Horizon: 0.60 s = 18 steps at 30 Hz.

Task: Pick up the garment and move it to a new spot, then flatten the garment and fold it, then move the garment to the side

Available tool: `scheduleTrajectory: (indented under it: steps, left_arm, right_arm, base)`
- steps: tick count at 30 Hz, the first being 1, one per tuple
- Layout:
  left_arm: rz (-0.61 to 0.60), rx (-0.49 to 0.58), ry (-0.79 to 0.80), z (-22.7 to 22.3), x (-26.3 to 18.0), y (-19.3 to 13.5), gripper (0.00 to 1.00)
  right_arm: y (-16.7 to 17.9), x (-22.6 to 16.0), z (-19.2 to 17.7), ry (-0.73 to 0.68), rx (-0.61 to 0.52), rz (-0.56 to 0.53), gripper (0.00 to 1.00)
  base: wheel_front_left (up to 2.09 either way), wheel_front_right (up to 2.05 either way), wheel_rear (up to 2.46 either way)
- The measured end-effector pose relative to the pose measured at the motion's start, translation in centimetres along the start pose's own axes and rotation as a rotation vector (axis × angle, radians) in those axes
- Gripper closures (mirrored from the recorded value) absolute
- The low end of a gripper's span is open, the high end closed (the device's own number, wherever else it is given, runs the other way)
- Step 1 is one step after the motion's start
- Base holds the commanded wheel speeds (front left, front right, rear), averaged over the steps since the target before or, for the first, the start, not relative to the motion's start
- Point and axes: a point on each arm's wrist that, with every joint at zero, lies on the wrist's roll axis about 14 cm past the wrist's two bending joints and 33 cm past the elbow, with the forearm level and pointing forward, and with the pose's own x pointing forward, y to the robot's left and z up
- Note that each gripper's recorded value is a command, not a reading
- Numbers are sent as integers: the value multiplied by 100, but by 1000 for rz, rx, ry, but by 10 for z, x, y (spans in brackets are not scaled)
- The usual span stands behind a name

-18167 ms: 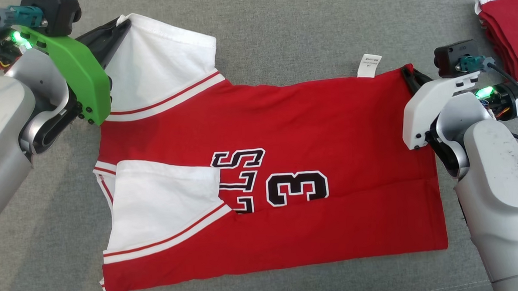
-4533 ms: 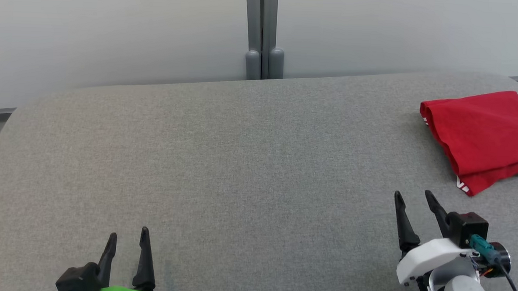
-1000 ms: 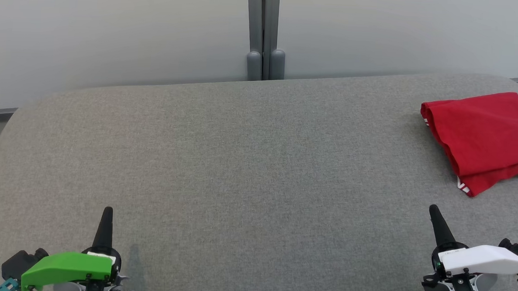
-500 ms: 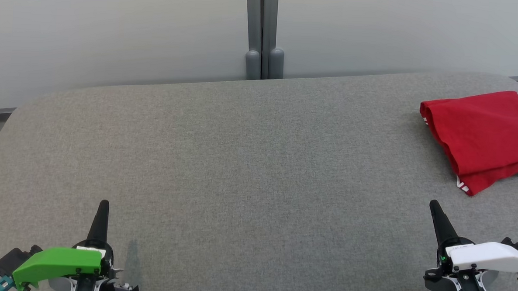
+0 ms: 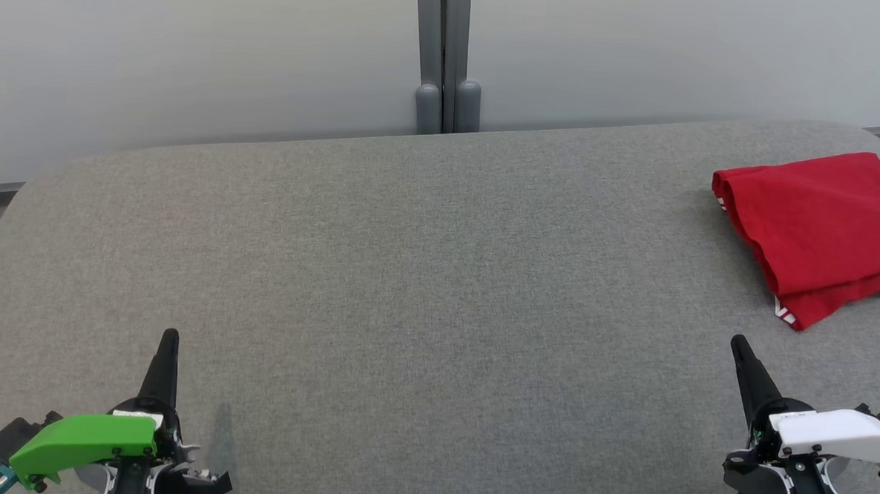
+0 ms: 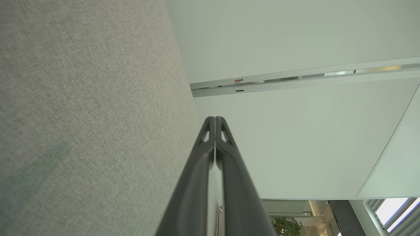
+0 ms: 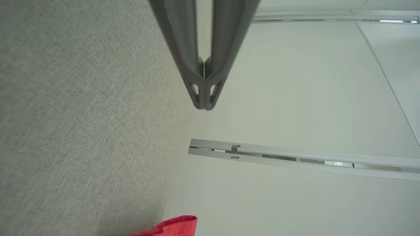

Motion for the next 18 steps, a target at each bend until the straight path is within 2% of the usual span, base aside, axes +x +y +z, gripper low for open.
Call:
scheduleTrajectory:
  steps: [18]
  left_arm:
    - [-37, -109, 0, 4, 6, -10, 100]
  right_arm:
    - [7, 2, 3, 4, 127, 28, 100]
  base:
    - [0, 0, 0]
